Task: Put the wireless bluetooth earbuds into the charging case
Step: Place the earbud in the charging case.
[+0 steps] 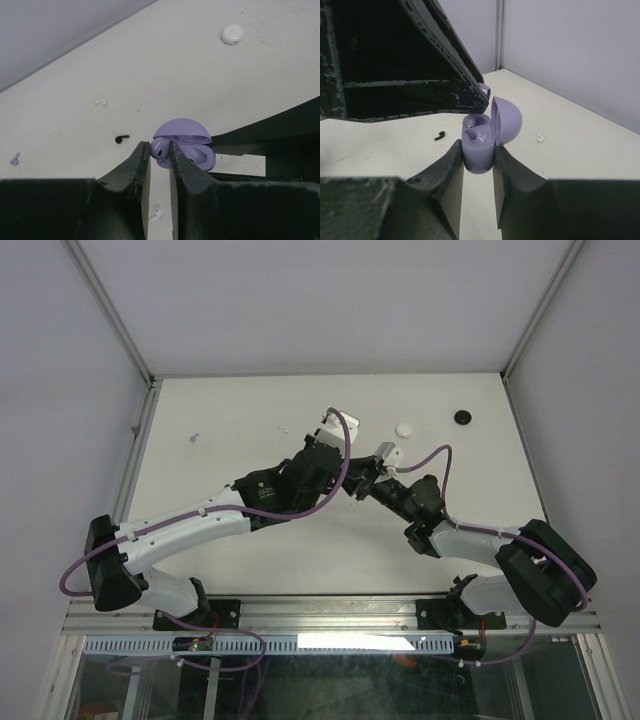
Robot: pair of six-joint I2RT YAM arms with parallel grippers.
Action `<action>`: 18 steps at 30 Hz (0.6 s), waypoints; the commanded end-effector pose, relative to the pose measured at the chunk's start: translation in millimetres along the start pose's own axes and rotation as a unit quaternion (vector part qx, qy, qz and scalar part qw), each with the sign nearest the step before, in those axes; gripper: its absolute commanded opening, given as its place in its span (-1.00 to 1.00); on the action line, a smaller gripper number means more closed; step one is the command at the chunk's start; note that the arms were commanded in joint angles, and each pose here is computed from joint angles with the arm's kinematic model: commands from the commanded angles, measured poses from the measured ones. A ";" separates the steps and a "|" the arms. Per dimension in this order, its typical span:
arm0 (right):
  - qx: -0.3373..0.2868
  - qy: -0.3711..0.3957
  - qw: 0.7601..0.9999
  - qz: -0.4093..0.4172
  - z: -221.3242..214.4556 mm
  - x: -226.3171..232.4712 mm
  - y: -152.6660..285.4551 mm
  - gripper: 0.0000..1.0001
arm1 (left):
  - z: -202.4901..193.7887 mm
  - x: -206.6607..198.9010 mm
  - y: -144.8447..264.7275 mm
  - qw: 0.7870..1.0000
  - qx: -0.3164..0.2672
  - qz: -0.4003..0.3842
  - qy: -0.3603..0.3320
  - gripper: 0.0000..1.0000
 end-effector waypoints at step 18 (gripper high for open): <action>-0.058 0.002 0.998 0.004 28.2 4.3 -4.2 -1.00 | 2.3 -12.5 14.2 0.999 -0.025 -0.005 -0.026 -0.76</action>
Point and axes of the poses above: each gripper's point midway between its finger pads, its own y axis back along the fingers, its own x axis along the line the jaws close on, z = x × y, the point moved 7 cm from there along y, back along the fingers, and after that the axes turned 4 degrees about -y, right-handed, at the moved point
